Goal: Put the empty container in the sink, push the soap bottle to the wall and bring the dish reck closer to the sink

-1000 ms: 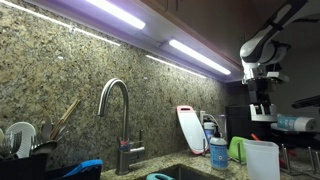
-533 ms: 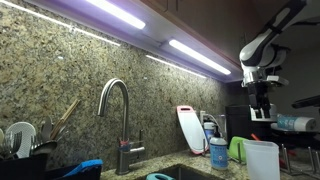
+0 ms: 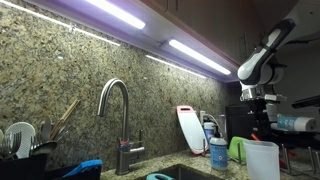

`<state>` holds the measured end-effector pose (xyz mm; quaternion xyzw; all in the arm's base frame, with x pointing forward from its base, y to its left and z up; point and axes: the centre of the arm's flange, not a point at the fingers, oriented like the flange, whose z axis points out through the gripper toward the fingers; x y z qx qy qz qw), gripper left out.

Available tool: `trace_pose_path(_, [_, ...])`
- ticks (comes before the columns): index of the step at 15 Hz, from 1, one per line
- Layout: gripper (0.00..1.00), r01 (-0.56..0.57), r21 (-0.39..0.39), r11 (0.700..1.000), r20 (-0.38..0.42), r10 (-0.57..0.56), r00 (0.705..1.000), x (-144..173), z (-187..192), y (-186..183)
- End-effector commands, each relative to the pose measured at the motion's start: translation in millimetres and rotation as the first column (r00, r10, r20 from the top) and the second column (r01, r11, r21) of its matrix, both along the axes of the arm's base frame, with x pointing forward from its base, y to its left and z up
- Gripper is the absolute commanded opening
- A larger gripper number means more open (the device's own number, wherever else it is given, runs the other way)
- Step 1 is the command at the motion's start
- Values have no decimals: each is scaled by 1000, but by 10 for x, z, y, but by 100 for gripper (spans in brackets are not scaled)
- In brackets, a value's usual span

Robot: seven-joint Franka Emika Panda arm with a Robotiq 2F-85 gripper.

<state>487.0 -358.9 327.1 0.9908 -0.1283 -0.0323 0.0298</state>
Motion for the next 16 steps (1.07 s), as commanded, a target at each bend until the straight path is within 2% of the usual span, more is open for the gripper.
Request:
trace_pose_path(1, [100, 34, -18, 999, -5, -34, 999, 79, -167, -38])
trace_pose_path(7, [100, 38, -32, 999, -26, -39, 999, 102, -337, 75])
trace_pose_path(11, [100, 28, -34, 999, -13, -28, 1000, 211, -365, 145])
trace_pose_path(16, [100, 26, -39, 999, -41, -27, 999, 316, -523, 116])
